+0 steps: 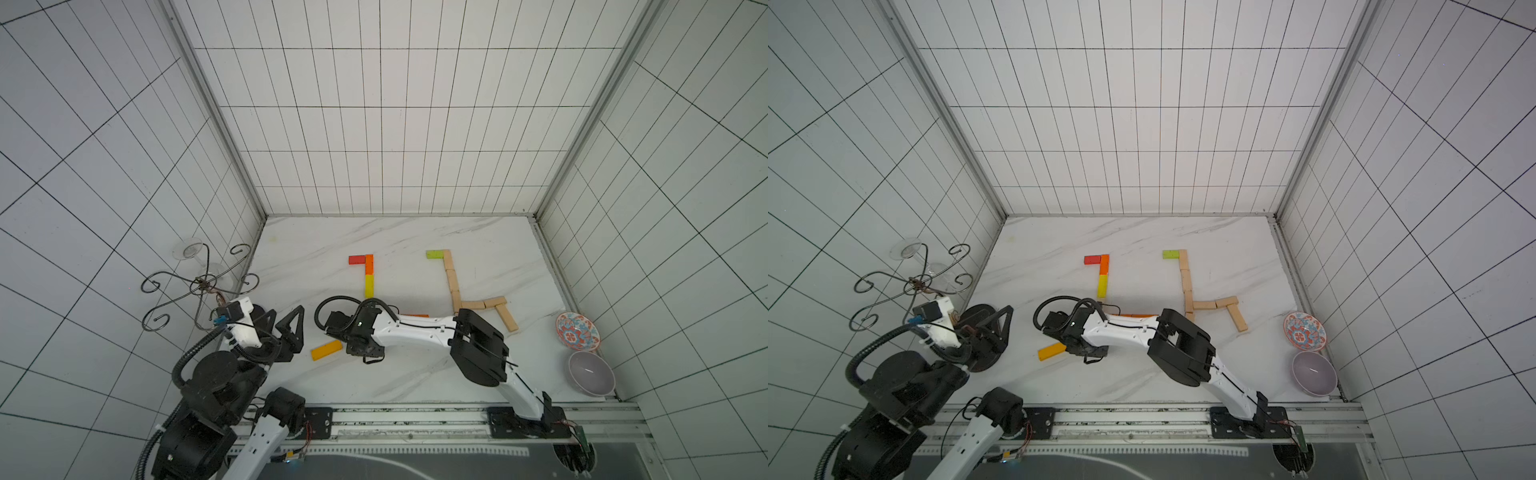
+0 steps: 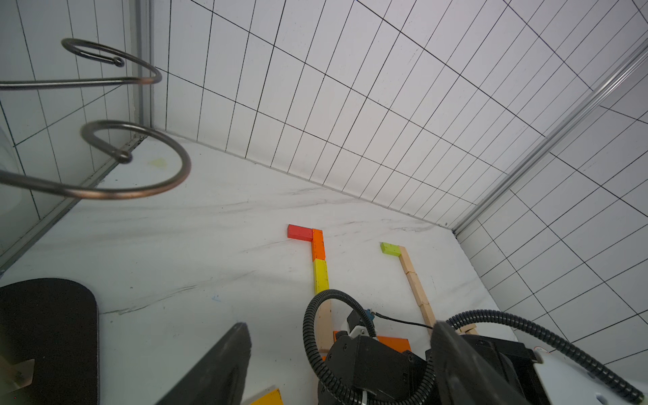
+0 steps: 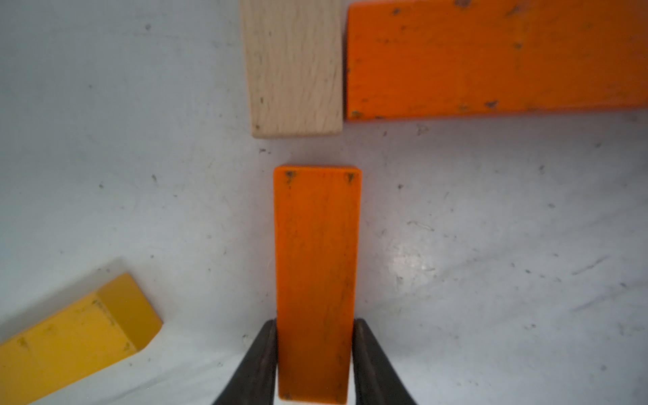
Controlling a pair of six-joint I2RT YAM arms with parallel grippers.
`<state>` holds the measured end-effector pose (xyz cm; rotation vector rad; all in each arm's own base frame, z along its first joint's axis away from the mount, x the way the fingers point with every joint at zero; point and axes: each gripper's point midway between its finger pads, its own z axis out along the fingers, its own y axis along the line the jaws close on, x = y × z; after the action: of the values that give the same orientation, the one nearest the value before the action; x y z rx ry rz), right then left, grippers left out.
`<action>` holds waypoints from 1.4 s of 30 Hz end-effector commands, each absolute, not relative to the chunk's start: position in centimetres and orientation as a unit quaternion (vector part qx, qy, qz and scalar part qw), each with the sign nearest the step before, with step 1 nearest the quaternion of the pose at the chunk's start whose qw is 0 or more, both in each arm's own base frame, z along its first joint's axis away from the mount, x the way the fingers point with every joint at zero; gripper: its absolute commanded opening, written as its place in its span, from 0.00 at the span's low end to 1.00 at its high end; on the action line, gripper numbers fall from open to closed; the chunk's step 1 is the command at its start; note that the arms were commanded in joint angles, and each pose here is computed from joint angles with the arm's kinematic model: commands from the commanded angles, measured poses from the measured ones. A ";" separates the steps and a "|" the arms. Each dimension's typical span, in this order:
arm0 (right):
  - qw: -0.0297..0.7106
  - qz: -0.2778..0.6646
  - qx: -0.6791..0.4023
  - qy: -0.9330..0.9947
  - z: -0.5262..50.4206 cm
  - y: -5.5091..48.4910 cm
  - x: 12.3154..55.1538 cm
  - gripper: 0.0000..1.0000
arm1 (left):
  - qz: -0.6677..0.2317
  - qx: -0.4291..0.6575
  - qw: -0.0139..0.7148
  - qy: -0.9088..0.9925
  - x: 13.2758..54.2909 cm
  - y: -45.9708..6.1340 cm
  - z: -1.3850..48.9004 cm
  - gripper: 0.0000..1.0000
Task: Assemble a giraffe with building blocks
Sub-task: Assemble the building block at the center of the board, then adjust the building block at the center of the board.
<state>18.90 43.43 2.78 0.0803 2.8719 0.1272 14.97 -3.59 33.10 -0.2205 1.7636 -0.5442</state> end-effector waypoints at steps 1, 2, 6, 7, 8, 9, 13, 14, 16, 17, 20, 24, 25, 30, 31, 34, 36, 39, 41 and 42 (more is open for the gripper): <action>0.144 0.060 0.031 0.987 4.2 45.0 19.9 0.37 | -0.234 -0.097 0.610 0.751 14.3 -3.1 33.9 0.81; 0.144 0.061 0.030 0.987 4.2 45.0 19.9 0.37 | -0.234 -0.096 0.610 0.751 14.3 -3.1 34.0 0.81; 0.145 0.063 0.027 0.987 4.3 45.2 19.9 0.41 | -0.234 -0.097 0.609 0.751 14.3 -3.1 33.9 0.81; 0.145 0.064 0.026 0.987 4.2 45.2 19.9 0.76 | -0.234 -0.097 0.610 0.751 14.3 -3.1 33.9 0.81; 0.145 0.064 0.026 0.987 4.3 45.2 19.9 0.99 | -0.234 -0.097 0.611 0.750 14.3 -3.1 34.0 0.81; 0.145 0.064 0.025 0.987 4.3 45.2 19.8 0.99 | -0.234 -0.097 0.610 0.751 14.3 -3.1 33.9 0.81; 0.148 0.066 0.027 0.986 4.6 45.1 19.9 1.00 | -0.235 -0.096 0.610 0.751 14.2 -3.1 34.0 0.81; 0.149 0.067 0.026 0.986 4.7 45.2 19.9 1.00 | -0.235 -0.097 0.610 0.751 14.2 -3.1 33.9 0.81; 0.155 0.070 0.023 0.985 5.2 45.3 20.0 0.99 | -0.235 -0.096 0.610 0.750 14.2 -3.1 34.0 0.81; 0.159 0.073 0.023 0.984 5.6 45.4 20.1 1.00 | -0.235 -0.097 0.610 0.750 14.2 -3.1 34.0 0.81; 0.170 0.078 0.019 0.982 6.6 45.5 20.1 1.00 | -0.235 -0.097 0.610 0.751 14.2 -3.1 34.0 0.81; 0.190 0.085 0.018 0.978 8.6 45.3 20.3 0.99 | -0.235 -0.097 0.610 0.751 14.0 -3.0 34.0 0.81; 0.196 0.088 0.016 0.976 9.3 45.3 20.3 0.99 | -0.235 -0.098 0.610 0.750 14.0 -3.0 34.0 0.81; 0.234 0.108 0.010 0.966 13.9 44.6 20.3 0.99 | -0.236 -0.101 0.610 0.749 14.0 -2.9 34.1 0.81; 0.242 0.110 0.009 0.964 14.7 44.1 20.3 0.99 | -0.236 -0.104 0.611 0.749 13.9 -2.8 34.2 0.81; 0.272 0.110 0.013 0.956 16.8 42.1 20.6 0.99 | -0.234 -0.111 0.616 0.744 13.7 -2.4 34.8 0.81; 0.294 0.116 0.008 0.949 18.1 40.8 20.9 1.00 | -0.233 -0.114 0.618 0.742 13.7 -2.3 35.2 0.81; 0.346 0.133 -0.005 0.929 20.1 38.6 21.4 0.99 | -0.234 -0.115 0.616 0.744 13.9 -2.4 35.5 0.81; 0.384 0.150 -0.030 0.911 21.4 37.3 21.7 0.99 | -0.237 -0.116 0.611 0.746 14.2 -2.7 35.5 0.80; 0.405 0.159 -0.043 0.899 22.1 36.5 21.8 1.00 | -0.239 -0.116 0.610 0.747 14.4 -2.8 35.4 0.80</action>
<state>20.67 38.40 22.89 -0.0153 2.3882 0.4951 13.98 -2.76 35.23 -0.2455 1.7168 -0.5477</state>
